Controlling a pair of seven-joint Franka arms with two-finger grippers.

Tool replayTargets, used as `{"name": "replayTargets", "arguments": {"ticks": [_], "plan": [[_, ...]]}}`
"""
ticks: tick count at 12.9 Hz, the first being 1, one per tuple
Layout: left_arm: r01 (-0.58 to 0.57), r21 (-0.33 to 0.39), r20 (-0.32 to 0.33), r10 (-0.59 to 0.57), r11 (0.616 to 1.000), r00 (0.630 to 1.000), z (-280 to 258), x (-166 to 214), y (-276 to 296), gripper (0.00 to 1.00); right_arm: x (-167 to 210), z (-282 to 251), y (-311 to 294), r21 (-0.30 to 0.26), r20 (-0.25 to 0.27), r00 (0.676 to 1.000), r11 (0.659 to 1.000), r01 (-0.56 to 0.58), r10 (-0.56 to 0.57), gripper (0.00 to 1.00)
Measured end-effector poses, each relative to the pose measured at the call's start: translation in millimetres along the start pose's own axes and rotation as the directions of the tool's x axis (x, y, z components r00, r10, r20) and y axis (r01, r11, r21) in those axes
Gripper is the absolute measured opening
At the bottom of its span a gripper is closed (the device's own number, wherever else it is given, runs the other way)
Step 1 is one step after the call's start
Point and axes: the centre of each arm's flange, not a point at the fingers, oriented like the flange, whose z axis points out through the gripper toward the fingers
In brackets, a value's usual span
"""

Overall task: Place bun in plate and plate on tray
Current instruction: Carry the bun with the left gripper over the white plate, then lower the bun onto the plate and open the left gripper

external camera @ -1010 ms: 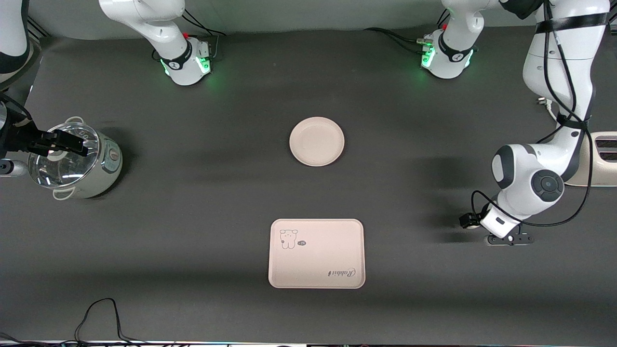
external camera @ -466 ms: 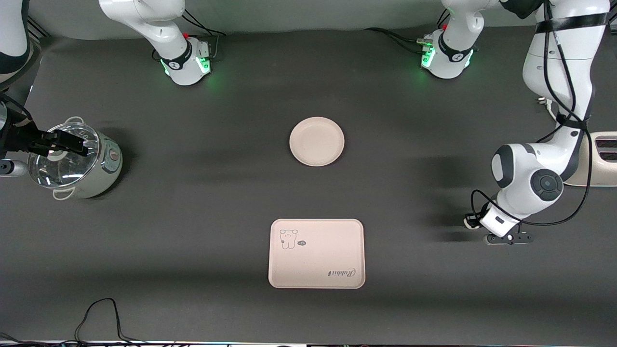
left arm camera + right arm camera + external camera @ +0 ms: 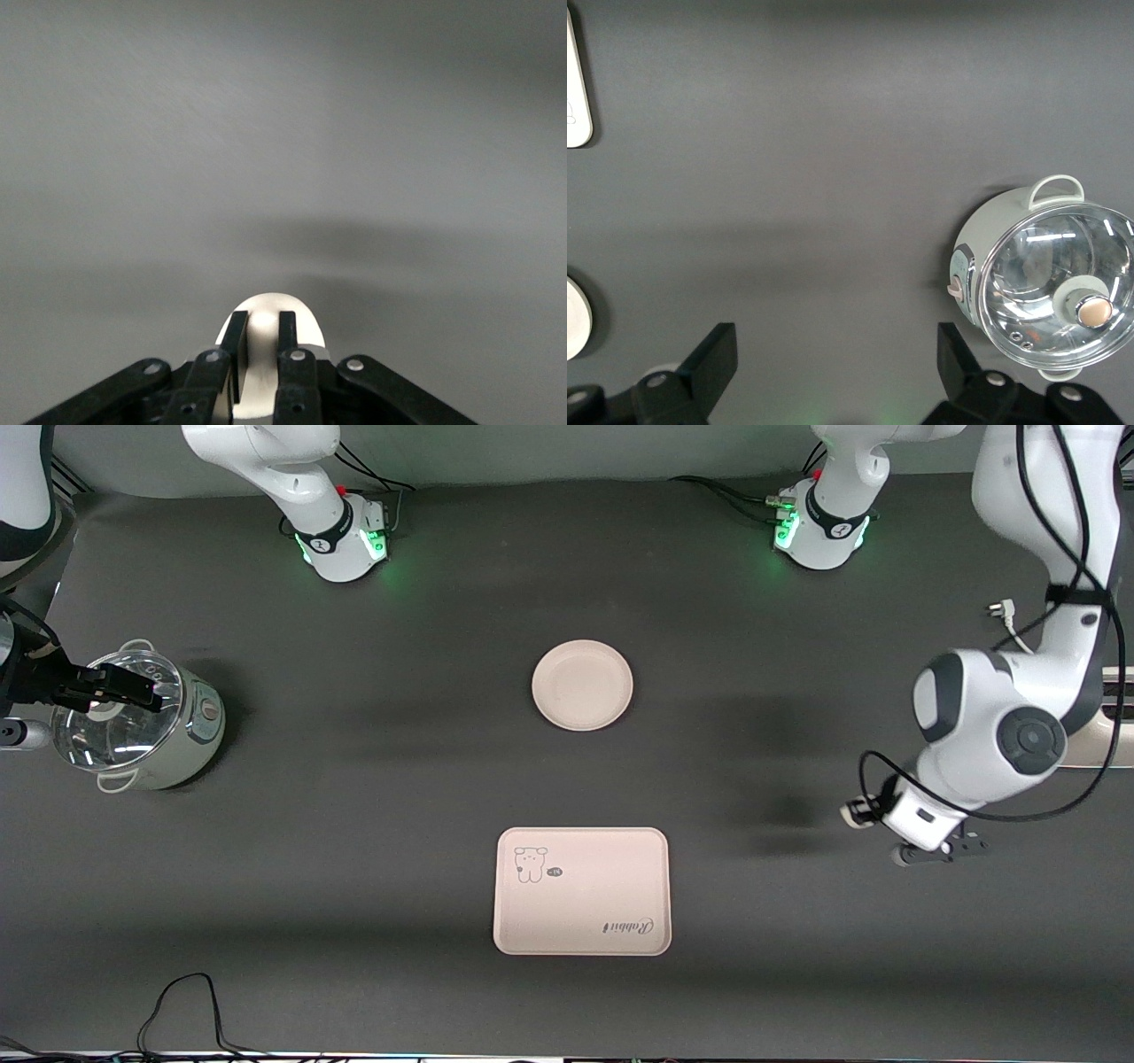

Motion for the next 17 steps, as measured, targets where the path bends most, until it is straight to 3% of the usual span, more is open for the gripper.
{"name": "replayTargets", "arguments": {"ticks": [3,7,10,13,17], "plan": [[0.076,-0.031,0.025,-0.075,0.997,0.997,-51,-57,97,0.19,0,0,0,0.000,0.001,1.000,1.000,0.000,0.000,1.00],[0.189,-0.082,0.053,-0.185,0.979,0.981,-57,-138,216,0.19,0,1,0,0.000,0.001,1.000,1.000,-0.001,0.001,1.00],[0.232,-0.110,0.074,-0.224,0.967,0.972,-27,-197,282,0.21,0,1,0,0.000,0.002,1.000,1.000,-0.001,0.001,1.00],[0.250,-0.155,0.051,-0.245,0.956,0.968,22,-247,338,0.22,0,1,0,0.000,0.003,1.000,1.000,-0.001,0.001,1.00],[0.227,-0.080,-0.013,-0.229,0.970,0.973,94,-288,363,0.25,0,2,1,0.000,0.004,1.000,1.000,-0.002,0.002,1.00]]}}
